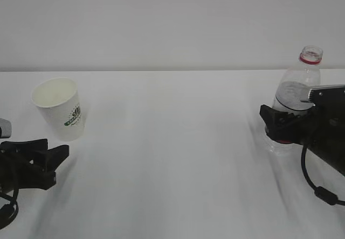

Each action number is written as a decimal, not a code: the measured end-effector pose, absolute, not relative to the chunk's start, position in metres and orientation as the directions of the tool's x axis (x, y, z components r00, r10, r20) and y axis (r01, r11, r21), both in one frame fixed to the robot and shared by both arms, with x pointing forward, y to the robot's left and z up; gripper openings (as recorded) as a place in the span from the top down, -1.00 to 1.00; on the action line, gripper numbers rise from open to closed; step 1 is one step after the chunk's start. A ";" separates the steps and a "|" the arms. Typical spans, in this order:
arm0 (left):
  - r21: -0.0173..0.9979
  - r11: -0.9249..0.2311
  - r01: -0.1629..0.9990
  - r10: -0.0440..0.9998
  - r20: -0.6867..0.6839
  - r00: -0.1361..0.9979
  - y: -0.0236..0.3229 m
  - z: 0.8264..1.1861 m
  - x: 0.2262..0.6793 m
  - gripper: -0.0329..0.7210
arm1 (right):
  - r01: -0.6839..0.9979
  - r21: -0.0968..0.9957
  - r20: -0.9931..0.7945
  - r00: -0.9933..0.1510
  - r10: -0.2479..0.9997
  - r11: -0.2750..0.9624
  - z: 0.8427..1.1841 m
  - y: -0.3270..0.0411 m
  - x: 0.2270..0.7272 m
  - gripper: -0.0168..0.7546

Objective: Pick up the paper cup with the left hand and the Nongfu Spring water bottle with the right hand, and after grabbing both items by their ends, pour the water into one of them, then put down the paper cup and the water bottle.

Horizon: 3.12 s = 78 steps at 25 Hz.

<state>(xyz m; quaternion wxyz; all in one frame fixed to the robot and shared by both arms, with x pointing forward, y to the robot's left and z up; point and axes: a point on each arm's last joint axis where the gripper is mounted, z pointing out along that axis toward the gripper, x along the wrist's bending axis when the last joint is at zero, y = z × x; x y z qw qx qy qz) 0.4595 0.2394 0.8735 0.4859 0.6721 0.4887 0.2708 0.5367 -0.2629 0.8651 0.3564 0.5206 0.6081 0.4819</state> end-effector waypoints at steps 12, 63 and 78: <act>0.918 -0.050 0.394 0.920 -0.111 0.376 0.239 0.873 0.459 -0.15 | 0.281 0.960 0.068 -0.205 0.976 -0.008 0.866 -0.263 0.538 -0.41; 0.918 -0.050 0.394 0.920 -0.111 0.376 0.239 0.873 0.459 -0.14 | 0.256 0.967 0.052 -0.214 0.975 0.004 0.899 -0.265 0.509 -0.08; 0.918 -0.052 0.393 0.918 -0.111 0.381 0.239 0.873 0.459 -0.14 | 0.231 0.973 0.048 -0.215 0.975 0.003 0.919 -0.268 0.468 -0.08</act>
